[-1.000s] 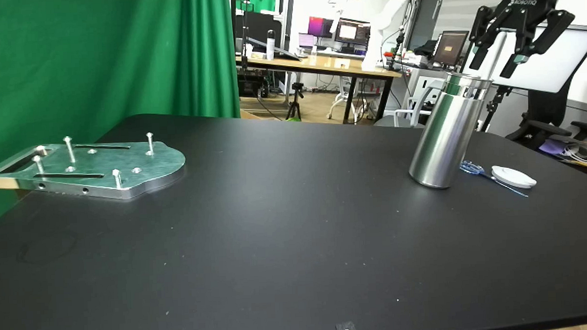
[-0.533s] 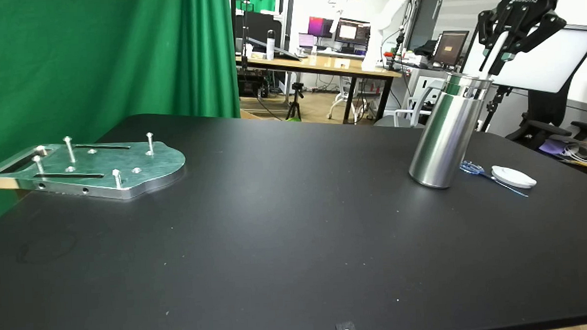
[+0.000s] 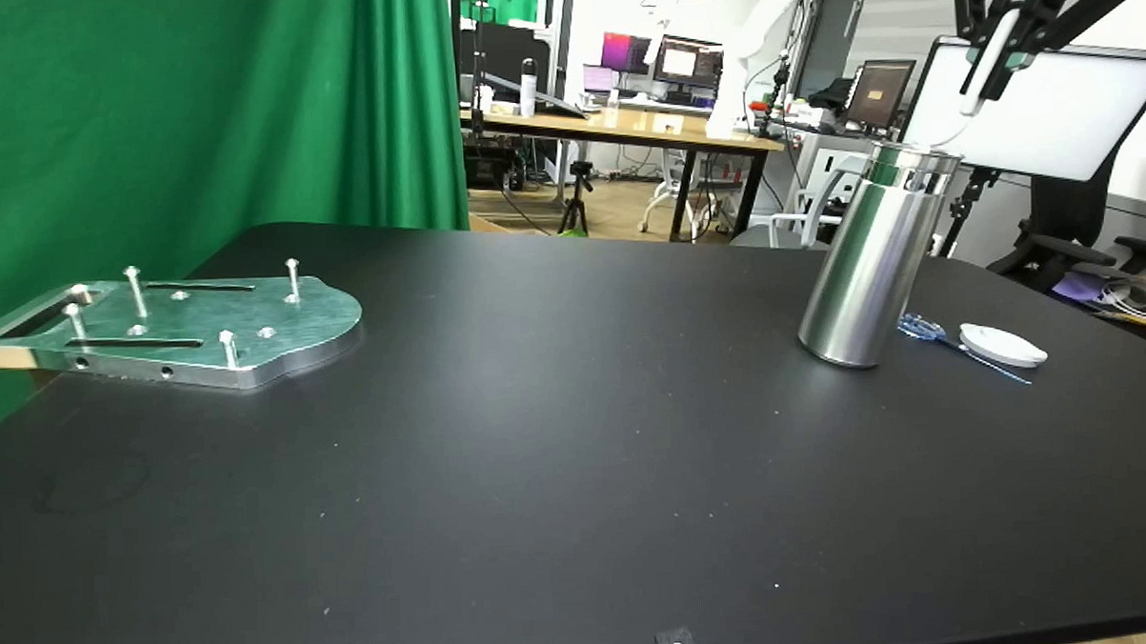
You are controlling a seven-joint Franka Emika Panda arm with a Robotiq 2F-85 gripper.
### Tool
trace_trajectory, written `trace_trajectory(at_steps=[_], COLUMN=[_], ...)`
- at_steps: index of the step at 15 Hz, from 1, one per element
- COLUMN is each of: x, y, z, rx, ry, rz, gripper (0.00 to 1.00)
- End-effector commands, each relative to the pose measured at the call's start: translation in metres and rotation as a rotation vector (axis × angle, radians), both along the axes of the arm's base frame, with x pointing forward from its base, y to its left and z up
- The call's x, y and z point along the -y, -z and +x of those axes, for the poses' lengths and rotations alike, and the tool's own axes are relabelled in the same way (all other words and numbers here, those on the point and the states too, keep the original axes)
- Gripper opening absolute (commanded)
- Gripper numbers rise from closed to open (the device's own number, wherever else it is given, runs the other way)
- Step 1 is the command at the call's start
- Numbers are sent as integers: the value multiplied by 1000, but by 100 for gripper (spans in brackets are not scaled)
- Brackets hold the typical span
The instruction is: Move the brush inside the flask upwards and downwards
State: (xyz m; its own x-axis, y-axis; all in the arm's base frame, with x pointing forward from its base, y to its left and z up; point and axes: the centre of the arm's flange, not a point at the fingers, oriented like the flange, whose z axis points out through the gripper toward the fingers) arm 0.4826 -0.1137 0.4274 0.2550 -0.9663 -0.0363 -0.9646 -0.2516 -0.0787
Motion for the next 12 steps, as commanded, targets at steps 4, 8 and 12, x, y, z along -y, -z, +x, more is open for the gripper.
trace_trajectory(at_steps=[4,8,12], x=[-19,-24,-14], y=[-75,-100,-84], z=[-14,-22,-12], rx=[17,26,31], ry=[-25,-50,-31], rz=[-20,-21,-29], gripper=[4,4,4])
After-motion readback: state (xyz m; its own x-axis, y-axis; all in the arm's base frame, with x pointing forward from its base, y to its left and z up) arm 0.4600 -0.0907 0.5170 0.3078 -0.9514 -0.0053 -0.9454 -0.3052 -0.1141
